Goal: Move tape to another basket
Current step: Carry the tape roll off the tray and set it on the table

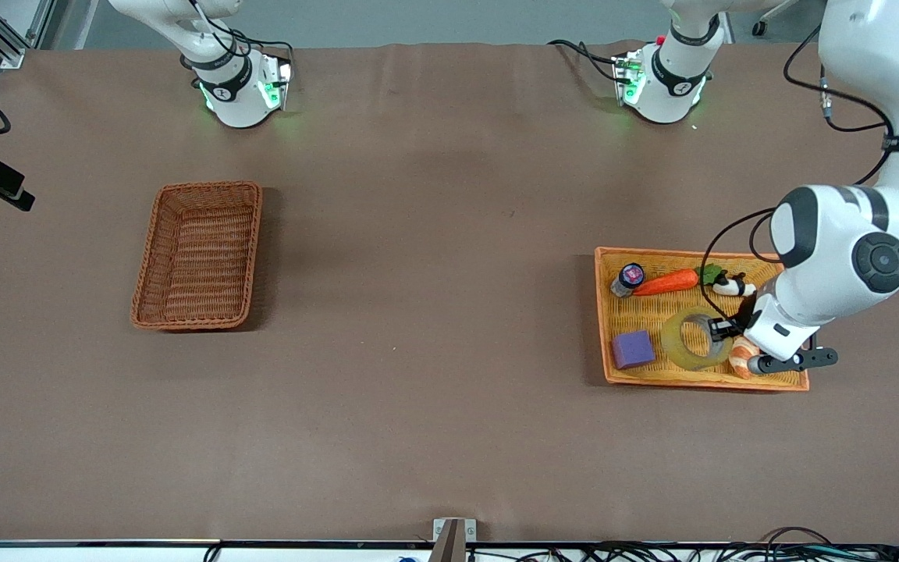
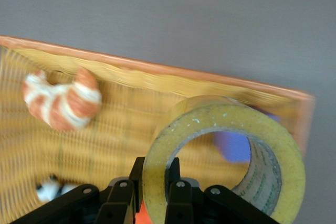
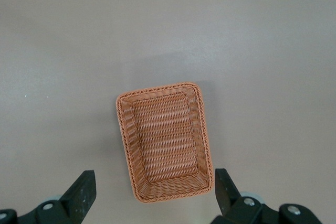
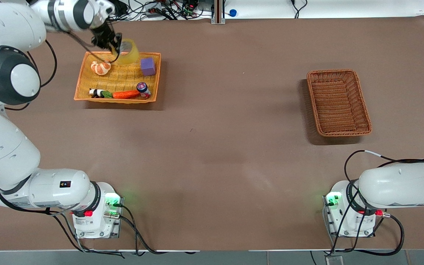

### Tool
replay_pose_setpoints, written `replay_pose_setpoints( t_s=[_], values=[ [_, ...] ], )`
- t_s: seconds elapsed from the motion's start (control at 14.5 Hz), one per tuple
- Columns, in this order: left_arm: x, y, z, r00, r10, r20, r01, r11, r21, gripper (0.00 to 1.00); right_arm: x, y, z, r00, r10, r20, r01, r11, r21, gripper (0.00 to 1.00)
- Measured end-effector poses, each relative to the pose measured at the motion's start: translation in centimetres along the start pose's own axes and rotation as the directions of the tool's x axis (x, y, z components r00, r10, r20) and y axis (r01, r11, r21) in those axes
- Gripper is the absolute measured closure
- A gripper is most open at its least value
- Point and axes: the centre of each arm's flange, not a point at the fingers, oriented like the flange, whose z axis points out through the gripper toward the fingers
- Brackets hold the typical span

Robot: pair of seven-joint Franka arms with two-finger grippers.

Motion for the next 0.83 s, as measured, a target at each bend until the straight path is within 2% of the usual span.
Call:
replay_pose_setpoints(
  t_s=[0.14, 0.28, 0.48, 0.83],
  values=[
    [-1.4, 6.5, -1.6, 0.999, -0.047, 0.001, 0.047, 0.999, -0.021, 0.79, 0.0, 0.0, 0.0, 1.0, 0.0, 0.0, 0.0, 1.0, 0.0, 0.0],
    [-3.5, 13.5, -0.7, 0.994, -0.105, 0.016, 0.105, 0.994, -0.028, 0.79, 0.0, 0.0, 0.0, 1.0, 0.0, 0.0, 0.0, 1.0, 0.0, 0.0],
    [-7.3, 23.1, 2.6, 0.98, -0.191, 0.054, 0.192, 0.981, -0.018, 0.79, 0.0, 0.0, 0.0, 1.0, 0.0, 0.0, 0.0, 1.0, 0.0, 0.0],
    [-12.4, 34.9, 8.9, 0.948, -0.303, 0.099, 0.305, 0.952, -0.005, 0.79, 0.0, 0.0, 0.0, 1.0, 0.0, 0.0, 0.0, 1.0, 0.0, 0.0]
  ],
)
